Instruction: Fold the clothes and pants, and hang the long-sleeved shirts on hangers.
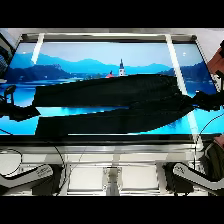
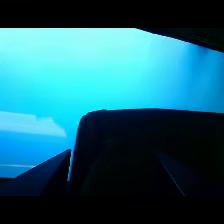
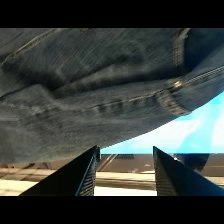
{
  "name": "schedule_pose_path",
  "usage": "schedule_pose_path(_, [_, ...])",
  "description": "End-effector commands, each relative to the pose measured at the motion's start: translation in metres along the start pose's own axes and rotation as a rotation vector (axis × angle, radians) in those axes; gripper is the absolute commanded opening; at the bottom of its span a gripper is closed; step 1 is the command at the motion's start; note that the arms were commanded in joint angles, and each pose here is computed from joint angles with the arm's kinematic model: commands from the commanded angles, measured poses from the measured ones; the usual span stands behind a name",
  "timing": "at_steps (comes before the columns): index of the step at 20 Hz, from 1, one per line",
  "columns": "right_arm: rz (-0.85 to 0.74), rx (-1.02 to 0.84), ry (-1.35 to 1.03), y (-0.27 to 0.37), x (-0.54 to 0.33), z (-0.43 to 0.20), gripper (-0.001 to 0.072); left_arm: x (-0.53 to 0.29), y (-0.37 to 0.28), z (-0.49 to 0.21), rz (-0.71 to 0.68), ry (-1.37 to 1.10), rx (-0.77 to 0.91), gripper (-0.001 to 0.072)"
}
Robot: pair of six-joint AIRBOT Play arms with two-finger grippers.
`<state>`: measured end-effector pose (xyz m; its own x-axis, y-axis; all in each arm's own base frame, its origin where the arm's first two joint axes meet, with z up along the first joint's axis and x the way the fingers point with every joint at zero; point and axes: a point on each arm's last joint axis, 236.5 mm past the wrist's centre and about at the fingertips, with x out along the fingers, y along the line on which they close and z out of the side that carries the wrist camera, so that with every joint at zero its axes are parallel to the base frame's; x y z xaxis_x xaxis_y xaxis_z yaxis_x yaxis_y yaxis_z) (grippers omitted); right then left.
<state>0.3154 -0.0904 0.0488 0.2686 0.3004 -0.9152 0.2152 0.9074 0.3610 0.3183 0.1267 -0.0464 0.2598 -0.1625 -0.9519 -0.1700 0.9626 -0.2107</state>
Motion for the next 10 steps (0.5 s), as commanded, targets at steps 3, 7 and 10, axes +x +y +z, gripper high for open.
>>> schedule_pose_path(3, [0.002, -0.002, 0.013, 0.008, 0.001, -0.003, 0.0368, 0.020, -0.011, -0.001, -0.080, 0.010, -0.025, 0.0522])
schedule_pose_path(7, [-0.013, -0.003, 0.014, 0.004, 0.001, -0.004, 0.0369, 0.020, -0.015, -0.005, -0.095, 0.030, -0.027, 0.0471])
schedule_pose_path(10, [-0.022, -0.004, 0.003, 0.002, 0.001, -0.001, 0.0369, 0.022, -0.019, -0.013, -0.115, 0.067, -0.036, 0.0471])
